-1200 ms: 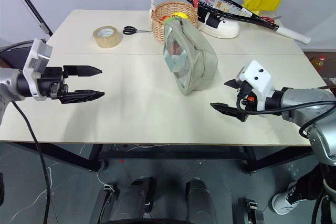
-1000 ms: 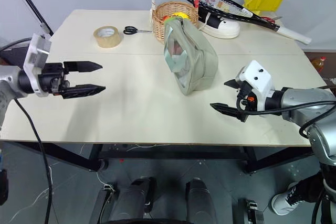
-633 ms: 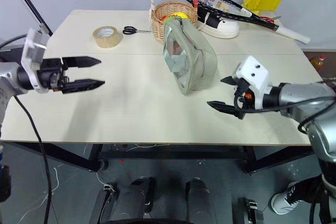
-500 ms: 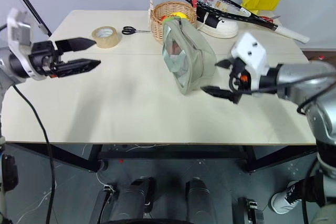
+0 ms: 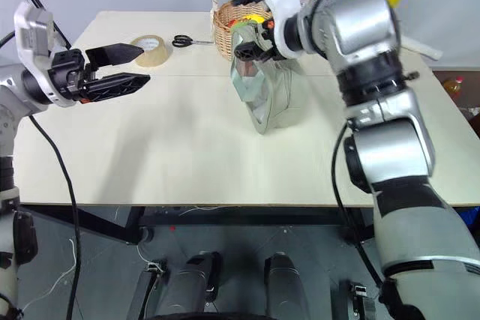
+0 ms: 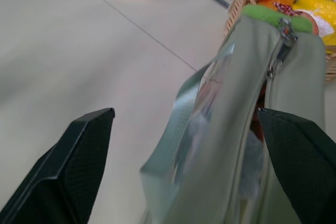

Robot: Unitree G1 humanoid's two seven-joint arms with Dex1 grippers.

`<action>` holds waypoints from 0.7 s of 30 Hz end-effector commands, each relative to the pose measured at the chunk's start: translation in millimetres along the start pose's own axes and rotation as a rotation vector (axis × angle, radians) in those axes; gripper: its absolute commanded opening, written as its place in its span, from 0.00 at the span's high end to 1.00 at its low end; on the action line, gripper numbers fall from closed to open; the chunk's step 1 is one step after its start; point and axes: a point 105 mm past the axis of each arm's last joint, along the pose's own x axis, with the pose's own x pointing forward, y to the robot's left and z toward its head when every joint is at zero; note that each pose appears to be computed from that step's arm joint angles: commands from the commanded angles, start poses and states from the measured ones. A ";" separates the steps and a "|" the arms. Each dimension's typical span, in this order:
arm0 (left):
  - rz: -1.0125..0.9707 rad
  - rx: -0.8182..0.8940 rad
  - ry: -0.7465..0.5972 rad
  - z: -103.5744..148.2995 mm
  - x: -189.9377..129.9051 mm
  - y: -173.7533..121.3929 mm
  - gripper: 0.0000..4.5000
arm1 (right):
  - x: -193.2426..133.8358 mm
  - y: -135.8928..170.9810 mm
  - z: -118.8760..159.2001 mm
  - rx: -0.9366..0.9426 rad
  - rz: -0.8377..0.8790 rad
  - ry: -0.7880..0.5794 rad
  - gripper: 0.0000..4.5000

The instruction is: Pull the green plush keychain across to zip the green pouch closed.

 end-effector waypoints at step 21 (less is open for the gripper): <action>0.020 0.070 0.000 1.4 -4.3 -9.4 0.00 | -20.5 51.7 36.3 -0.574 0.392 -0.148 0.99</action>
